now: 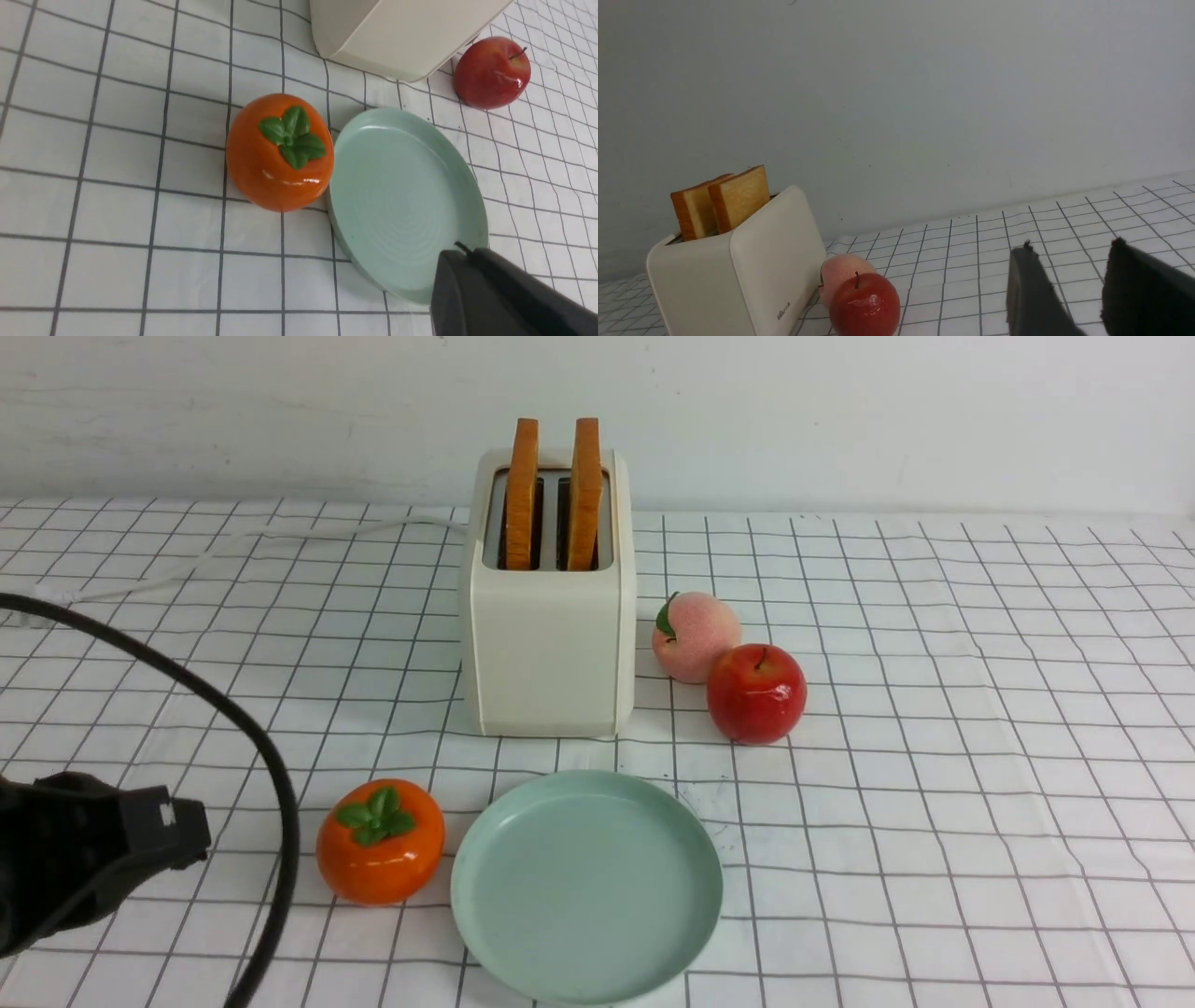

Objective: Take toasted bread from bread machine on white checkered table place on plate.
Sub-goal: 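Reach for a toast slice standing in the toaster with the left gripper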

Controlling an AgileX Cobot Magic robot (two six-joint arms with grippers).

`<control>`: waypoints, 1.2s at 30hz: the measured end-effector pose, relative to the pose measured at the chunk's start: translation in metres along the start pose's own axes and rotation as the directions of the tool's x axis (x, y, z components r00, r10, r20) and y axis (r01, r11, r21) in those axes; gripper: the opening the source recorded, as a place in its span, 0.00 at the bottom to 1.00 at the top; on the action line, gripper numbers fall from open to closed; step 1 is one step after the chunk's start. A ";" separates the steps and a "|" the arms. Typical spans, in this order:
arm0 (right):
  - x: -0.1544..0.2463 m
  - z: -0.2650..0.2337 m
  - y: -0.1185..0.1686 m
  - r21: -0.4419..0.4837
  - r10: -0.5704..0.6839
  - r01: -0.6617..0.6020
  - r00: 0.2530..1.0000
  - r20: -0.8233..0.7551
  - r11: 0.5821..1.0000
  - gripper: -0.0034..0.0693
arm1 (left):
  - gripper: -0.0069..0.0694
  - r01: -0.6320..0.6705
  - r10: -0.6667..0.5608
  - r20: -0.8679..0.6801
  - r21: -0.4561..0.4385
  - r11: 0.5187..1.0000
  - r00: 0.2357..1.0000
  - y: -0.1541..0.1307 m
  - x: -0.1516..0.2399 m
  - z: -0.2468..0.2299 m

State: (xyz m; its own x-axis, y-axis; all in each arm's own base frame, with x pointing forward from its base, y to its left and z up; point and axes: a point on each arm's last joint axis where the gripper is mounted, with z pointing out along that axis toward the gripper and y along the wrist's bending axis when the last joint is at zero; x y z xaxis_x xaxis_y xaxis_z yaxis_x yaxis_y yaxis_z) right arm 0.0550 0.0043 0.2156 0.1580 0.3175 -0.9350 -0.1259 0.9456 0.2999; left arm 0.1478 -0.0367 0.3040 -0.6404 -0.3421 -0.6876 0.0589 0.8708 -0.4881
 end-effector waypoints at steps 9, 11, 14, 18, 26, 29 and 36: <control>0.003 0.000 -0.001 0.013 -0.001 0.001 0.999 -0.032 1.000 0.38 | 0.07 -0.056 0.056 -0.033 -0.005 0.998 0.998 -0.016 -0.038 0.003; 0.003 0.000 -0.001 0.014 -0.001 0.002 0.999 -0.033 1.000 0.38 | 0.07 -0.060 0.059 -0.068 -0.011 0.998 0.996 -0.018 -0.046 0.008; 0.003 0.000 -0.001 0.014 -0.001 0.002 0.999 -0.033 1.000 0.38 | 0.07 -0.086 0.075 -0.191 -0.047 0.995 0.979 -0.025 -0.064 0.029; 0.003 0.000 -0.001 0.014 -0.001 0.002 0.999 -0.033 1.000 0.38 | 0.07 -0.164 0.126 -0.291 -0.110 0.980 0.948 -0.040 -0.071 0.059; 0.003 0.000 -0.001 0.014 -0.001 0.002 0.999 -0.033 1.000 0.38 | 0.07 -0.317 0.255 -0.288 -0.192 0.929 0.923 -0.104 -0.106 0.102; 0.003 0.000 -0.001 0.014 -0.001 0.002 0.999 -0.033 1.000 0.38 | 0.07 -0.326 0.252 -0.311 -0.213 0.921 0.916 -0.118 -0.124 0.120; 0.003 0.000 -0.001 0.014 -0.001 0.002 0.999 -0.033 1.000 0.38 | 0.16 -0.338 0.270 -0.297 -0.209 0.918 0.916 -0.145 -0.161 0.158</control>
State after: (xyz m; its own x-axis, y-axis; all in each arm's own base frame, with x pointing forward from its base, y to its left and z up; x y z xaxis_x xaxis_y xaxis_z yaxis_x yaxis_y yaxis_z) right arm 0.0556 0.0041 0.2124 0.1255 0.3136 -0.9412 -0.1122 0.9471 0.3007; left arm 0.3631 -0.1637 0.4012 -0.7979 0.0264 -0.6022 0.1104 0.9885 -0.1030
